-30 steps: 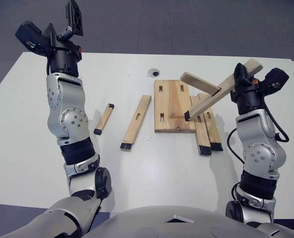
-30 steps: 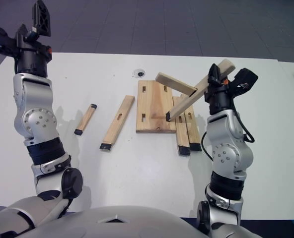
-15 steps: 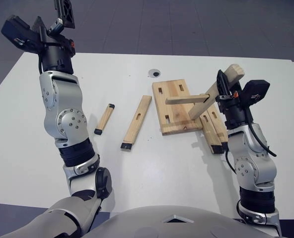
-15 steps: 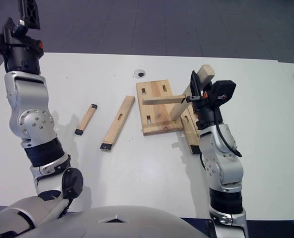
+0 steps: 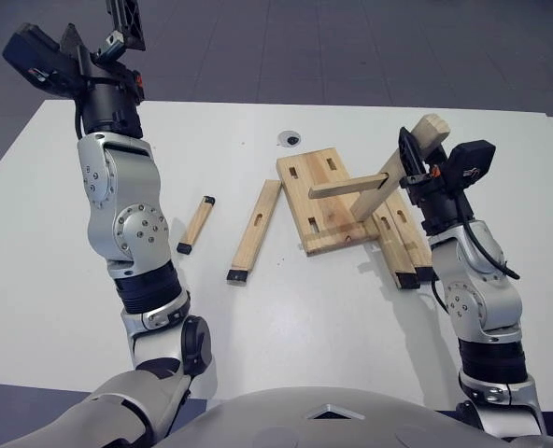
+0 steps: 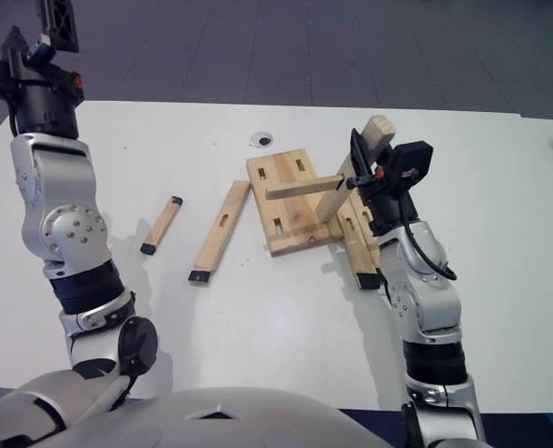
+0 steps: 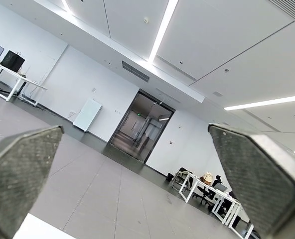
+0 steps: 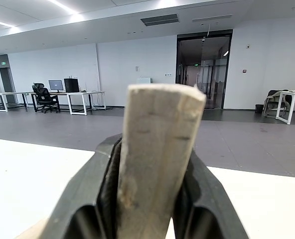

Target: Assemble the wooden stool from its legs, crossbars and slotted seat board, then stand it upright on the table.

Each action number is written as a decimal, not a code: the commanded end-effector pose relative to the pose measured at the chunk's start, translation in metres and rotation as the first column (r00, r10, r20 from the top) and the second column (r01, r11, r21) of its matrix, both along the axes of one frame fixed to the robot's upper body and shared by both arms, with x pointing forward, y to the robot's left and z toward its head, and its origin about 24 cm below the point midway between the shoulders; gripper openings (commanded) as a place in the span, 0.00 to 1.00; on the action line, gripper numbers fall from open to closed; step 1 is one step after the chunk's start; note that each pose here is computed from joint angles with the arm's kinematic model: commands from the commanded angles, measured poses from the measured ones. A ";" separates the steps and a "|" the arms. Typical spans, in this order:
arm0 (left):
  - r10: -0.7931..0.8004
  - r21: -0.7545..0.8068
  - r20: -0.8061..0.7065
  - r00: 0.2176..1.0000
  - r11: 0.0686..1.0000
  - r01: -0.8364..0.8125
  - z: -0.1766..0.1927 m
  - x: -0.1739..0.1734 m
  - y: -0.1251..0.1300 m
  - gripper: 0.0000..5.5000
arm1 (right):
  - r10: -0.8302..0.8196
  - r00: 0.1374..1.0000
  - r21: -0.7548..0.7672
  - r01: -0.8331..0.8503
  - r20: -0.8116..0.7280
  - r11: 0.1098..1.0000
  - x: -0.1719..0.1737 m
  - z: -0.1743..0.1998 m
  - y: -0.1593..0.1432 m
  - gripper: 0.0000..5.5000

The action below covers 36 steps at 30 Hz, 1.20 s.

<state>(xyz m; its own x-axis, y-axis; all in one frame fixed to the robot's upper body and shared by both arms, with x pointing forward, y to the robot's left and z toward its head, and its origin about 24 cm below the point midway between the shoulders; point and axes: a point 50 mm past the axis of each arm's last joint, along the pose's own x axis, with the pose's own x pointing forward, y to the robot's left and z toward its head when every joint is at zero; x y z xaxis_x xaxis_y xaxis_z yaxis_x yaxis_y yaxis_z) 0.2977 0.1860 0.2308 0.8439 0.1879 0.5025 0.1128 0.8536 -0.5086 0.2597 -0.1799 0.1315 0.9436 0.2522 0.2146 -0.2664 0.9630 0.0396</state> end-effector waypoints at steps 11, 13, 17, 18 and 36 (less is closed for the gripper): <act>-0.007 0.032 -0.022 1.000 0.999 0.008 -0.005 0.008 -0.010 0.98 | -0.041 0.879 -0.159 -0.039 -0.474 0.986 -0.009 -0.089 -0.013 0.20; -0.007 0.034 -0.021 1.000 0.999 0.008 -0.005 0.009 -0.010 0.98 | -0.034 0.883 -0.154 -0.043 -0.468 0.987 -0.008 -0.088 -0.012 0.29; -0.010 0.036 -0.020 1.000 0.999 0.011 -0.005 0.010 -0.011 0.98 | -0.027 0.885 -0.150 -0.048 -0.464 0.988 -0.006 -0.086 -0.011 0.39; -0.011 0.036 -0.021 1.000 0.999 0.012 -0.005 0.010 -0.012 0.98 | -0.026 0.886 -0.148 -0.049 -0.462 0.988 -0.005 -0.086 -0.010 0.42; 0.007 0.028 -0.026 1.000 1.000 -0.006 -0.010 0.011 -0.010 0.98 | 0.250 0.940 0.011 -0.260 0.234 0.966 0.006 0.106 -0.025 0.94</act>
